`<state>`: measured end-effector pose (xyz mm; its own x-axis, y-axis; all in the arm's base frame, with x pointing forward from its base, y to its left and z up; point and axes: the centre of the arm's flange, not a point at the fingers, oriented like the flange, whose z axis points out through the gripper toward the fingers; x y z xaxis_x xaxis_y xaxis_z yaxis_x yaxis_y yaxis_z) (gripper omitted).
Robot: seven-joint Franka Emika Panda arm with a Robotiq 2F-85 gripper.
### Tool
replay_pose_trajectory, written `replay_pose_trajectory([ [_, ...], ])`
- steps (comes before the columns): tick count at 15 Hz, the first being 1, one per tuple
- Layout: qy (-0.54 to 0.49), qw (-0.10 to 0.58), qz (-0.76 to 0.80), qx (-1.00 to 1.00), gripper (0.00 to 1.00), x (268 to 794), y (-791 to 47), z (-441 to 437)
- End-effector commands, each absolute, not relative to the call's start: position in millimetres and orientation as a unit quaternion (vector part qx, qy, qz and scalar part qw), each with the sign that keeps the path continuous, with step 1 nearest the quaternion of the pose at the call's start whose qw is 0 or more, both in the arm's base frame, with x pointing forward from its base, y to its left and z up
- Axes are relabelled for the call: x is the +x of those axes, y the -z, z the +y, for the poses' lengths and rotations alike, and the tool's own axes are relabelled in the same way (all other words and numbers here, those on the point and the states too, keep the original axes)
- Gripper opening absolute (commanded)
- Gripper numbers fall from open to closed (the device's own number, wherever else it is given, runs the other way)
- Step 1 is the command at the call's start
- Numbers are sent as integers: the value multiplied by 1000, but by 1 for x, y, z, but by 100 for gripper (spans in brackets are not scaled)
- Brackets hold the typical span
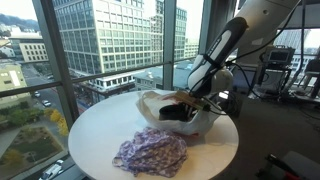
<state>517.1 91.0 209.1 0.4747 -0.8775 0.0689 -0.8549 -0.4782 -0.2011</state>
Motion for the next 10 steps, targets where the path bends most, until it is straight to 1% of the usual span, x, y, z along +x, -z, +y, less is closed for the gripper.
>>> replay_pose_trajectory([
  [1, 149, 0, 523, -839, 2, 526, -213, 94],
  [2, 158, -6, 518, -841, 6, 528, -214, 92],
  [3, 166, -8, 515, -841, 32, 528, -217, 95],
  [4, 168, -3, 507, -846, 33, 527, -222, 101],
  [7, 178, -4, 472, -863, 54, 515, -240, 136],
  [8, 183, -5, 457, -871, 63, 511, -246, 150],
  [9, 191, 0, 440, -878, 69, 504, -256, 165],
  [10, 198, 6, 421, -885, 78, 497, -265, 179],
])
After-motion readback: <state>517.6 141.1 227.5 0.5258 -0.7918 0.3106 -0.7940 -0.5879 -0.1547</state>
